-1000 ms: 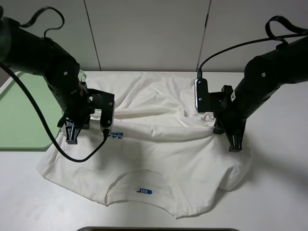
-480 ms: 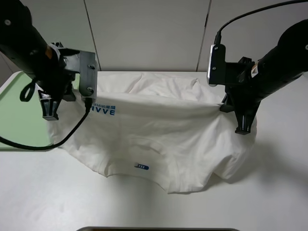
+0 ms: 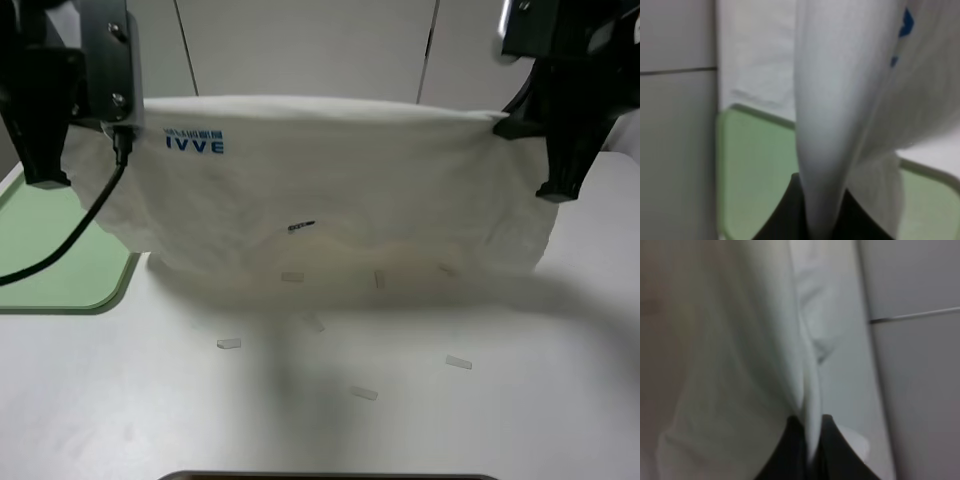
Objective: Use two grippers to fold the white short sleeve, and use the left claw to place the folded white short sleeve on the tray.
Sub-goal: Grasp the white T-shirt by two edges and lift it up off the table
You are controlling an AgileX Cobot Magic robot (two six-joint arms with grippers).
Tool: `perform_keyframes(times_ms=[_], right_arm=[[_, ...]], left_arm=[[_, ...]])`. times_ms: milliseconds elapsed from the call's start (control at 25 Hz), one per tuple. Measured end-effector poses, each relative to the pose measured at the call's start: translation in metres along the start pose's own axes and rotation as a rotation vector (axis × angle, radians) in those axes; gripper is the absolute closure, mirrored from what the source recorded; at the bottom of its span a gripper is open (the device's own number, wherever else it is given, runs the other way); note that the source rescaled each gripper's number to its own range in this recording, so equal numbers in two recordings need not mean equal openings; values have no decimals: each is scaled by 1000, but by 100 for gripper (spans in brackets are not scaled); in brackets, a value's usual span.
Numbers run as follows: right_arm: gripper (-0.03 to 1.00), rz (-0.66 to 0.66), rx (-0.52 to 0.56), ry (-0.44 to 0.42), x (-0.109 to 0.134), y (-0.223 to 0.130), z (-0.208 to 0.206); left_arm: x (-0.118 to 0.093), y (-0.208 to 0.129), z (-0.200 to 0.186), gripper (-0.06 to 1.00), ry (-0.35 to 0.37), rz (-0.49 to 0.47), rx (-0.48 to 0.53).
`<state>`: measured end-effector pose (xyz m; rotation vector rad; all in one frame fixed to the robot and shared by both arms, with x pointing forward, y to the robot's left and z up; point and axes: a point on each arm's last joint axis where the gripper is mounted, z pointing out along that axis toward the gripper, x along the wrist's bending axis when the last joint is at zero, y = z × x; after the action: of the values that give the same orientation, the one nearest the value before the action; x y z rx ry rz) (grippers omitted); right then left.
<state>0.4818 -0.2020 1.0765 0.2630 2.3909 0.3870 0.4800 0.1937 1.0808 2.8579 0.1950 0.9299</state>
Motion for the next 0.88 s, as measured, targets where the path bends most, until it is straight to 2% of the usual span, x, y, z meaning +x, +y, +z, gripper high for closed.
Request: perform_keyframes(times_ms=[120, 320, 480, 520, 680, 880], right_arm=[[97, -16, 2, -40, -16, 7, -17], [97, -24, 14, -75, -36, 15, -36], [97, -17, -2, -141, -60, 27, -65], [97, -13, -22, -186, -72, 32, -80], [97, 0, -63, -259, -89, 41, -105], [97, 12, -101, -319, -102, 48, -131]], left_arm=[[12, 1, -18, 94, 73, 0, -27], [34, 9, -42, 94, 147, -21, -64], [55, 15, -69, 94, 224, -47, -107], [60, 16, -76, 94, 242, -54, -116], [78, 19, -106, 94, 318, -81, -158], [90, 18, -134, 94, 364, -105, -177]])
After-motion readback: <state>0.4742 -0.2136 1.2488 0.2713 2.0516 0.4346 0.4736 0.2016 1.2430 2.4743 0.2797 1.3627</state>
